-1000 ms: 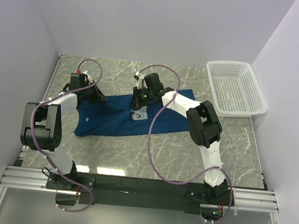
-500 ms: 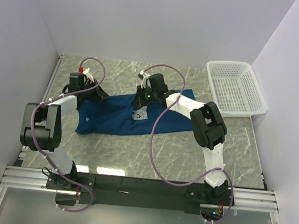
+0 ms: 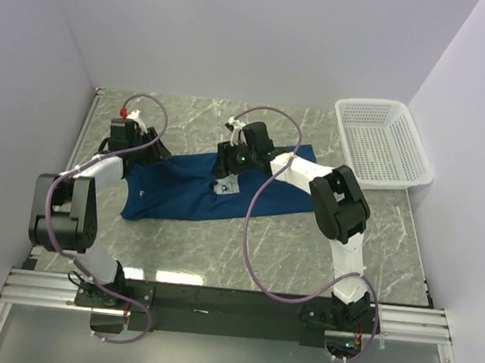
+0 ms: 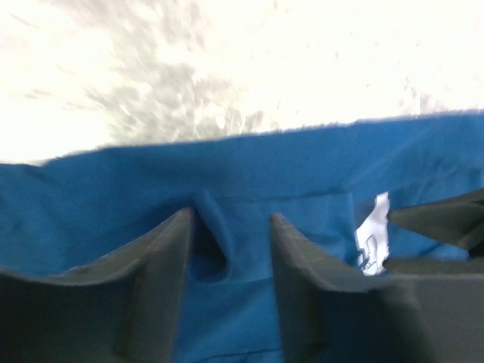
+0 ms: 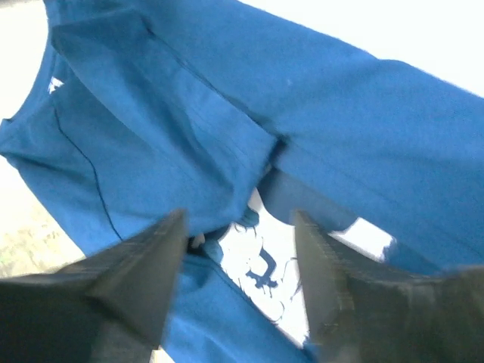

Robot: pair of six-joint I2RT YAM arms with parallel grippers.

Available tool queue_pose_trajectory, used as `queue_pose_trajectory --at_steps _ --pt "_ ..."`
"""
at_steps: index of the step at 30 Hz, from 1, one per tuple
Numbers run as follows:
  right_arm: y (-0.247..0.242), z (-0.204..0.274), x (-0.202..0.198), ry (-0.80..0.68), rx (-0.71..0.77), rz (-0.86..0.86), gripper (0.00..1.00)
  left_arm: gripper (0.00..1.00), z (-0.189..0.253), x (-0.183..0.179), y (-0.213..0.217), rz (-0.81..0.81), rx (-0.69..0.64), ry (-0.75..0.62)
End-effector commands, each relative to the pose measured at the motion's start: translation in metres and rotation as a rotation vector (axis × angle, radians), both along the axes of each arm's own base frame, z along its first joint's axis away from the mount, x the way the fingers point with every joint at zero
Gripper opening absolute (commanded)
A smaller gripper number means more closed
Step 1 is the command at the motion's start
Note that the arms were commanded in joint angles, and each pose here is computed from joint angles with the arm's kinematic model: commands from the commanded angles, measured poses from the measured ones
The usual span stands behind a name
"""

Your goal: Fold and stack the t-shirts

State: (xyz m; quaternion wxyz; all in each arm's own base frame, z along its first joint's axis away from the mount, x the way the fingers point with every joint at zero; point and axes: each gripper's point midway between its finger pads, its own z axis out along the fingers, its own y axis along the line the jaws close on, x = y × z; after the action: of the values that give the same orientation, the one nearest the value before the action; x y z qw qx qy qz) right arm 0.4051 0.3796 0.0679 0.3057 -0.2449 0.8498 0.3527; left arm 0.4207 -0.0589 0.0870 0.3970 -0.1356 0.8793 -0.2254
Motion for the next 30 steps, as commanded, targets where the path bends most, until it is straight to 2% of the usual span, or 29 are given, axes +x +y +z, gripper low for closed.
queue_pose_trajectory --at_steps 1,3,6,9,15,22,30 --pt "-0.008 0.05 0.013 -0.127 0.03 -0.006 0.7 0.54 0.064 0.011 0.021 0.086 0.108 -0.174" --pt "-0.002 0.049 0.011 -0.116 0.042 0.047 0.75 0.57 0.067 0.01 0.02 0.073 0.107 -0.166" --pt "0.012 0.057 0.017 -0.08 0.072 0.077 0.76 0.57 0.062 0.012 0.014 0.045 0.085 -0.101" --pt "0.018 0.039 0.024 -0.006 0.063 0.047 0.72 0.57 0.029 0.011 0.009 0.025 0.06 0.04" --pt "0.026 0.03 0.032 0.045 0.053 0.028 0.61 0.59 -0.003 0.018 0.007 0.01 0.056 0.172" --pt "0.03 0.01 0.033 0.092 0.027 0.034 0.54 0.59 -0.011 0.019 -0.002 -0.03 0.01 0.184" --pt "0.035 -0.004 0.031 0.128 0.025 0.038 0.52 0.57 -0.02 0.02 -0.009 -0.055 -0.023 0.207"
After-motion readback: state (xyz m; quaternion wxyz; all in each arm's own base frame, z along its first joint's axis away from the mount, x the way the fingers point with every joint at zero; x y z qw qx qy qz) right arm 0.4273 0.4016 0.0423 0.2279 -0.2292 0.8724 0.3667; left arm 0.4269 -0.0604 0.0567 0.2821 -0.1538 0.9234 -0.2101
